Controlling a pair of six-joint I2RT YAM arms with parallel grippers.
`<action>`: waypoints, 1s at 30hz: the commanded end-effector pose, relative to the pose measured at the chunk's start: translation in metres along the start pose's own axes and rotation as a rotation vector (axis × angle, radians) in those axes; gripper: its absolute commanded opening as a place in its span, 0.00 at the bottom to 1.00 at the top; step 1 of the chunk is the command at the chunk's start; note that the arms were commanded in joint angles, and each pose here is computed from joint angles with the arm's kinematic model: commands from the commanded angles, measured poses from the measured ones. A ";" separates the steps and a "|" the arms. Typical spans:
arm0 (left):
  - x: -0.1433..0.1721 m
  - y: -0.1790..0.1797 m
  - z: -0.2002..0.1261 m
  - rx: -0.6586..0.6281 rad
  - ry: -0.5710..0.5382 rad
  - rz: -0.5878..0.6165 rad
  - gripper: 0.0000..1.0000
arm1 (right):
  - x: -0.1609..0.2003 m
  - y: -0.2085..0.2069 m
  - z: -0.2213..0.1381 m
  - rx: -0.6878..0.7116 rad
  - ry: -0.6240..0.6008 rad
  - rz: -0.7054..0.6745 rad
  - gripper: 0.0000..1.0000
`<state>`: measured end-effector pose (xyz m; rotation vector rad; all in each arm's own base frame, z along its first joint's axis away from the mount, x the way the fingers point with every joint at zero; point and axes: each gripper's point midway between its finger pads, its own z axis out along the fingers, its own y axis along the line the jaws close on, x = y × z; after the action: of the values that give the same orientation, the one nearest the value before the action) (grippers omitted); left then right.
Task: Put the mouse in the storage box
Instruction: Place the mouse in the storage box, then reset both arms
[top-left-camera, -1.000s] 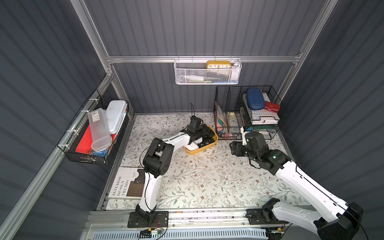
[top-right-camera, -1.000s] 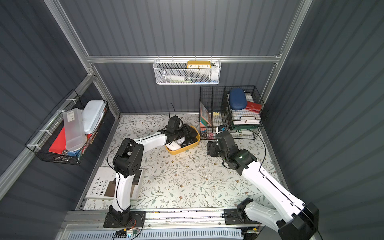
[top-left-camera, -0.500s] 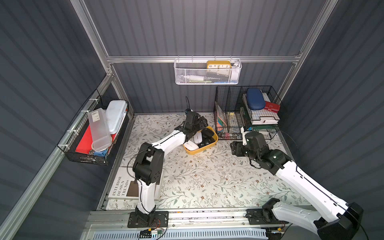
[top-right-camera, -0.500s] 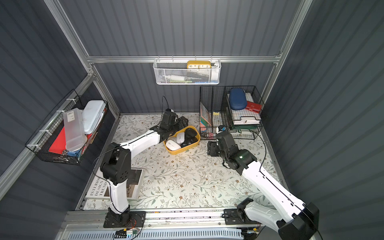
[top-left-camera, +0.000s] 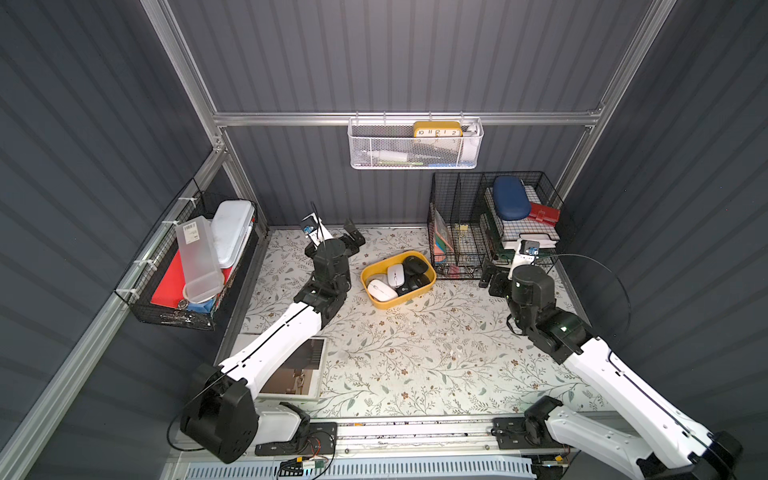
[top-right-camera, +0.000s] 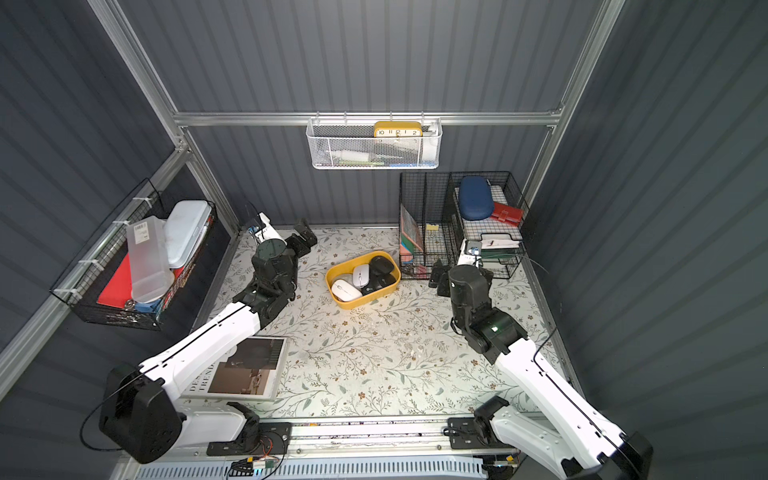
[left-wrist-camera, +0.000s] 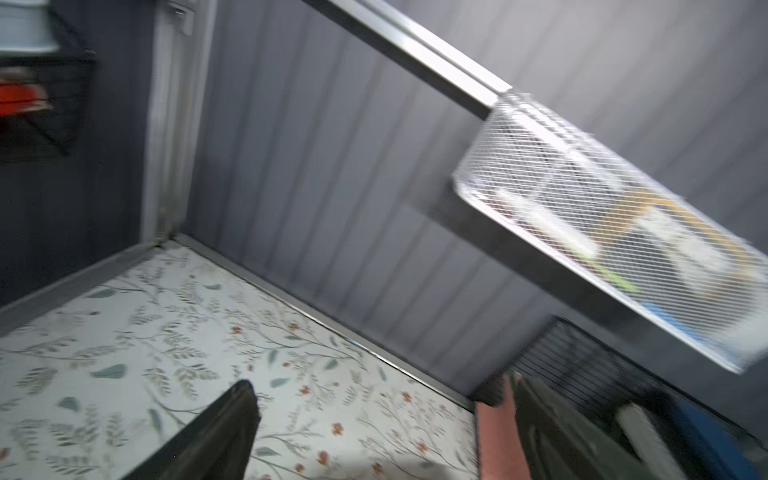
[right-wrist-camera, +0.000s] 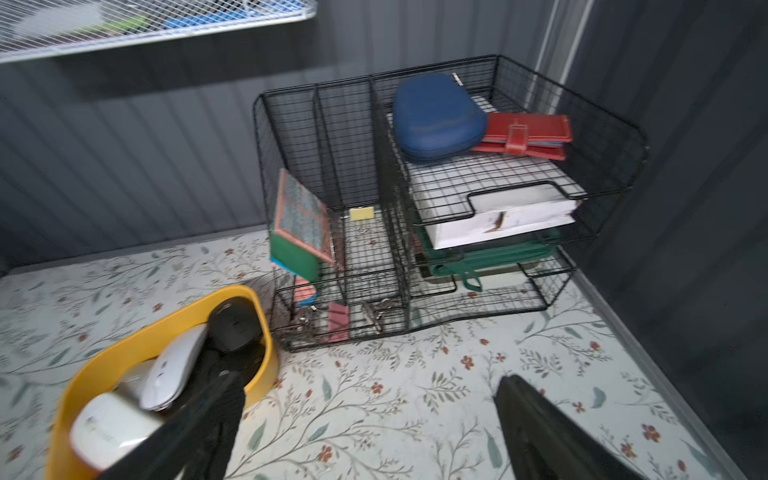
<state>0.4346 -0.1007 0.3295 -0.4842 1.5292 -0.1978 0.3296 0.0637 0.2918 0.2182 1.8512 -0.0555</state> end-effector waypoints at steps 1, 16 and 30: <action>0.005 0.058 0.029 -0.216 -0.109 0.080 0.99 | -0.009 -0.016 0.018 0.119 -0.101 -0.022 0.99; 0.026 0.197 0.027 -0.381 -0.154 0.256 0.99 | 0.070 -0.077 0.079 0.314 0.006 -0.104 0.99; 0.043 0.186 0.006 0.010 -0.278 0.295 0.99 | 0.132 -0.087 0.100 0.225 -0.060 -0.124 0.99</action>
<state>0.4157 0.0651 0.1806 -0.3857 1.4342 0.1605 0.3637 -0.0273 0.1162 0.2814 1.9033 -0.4559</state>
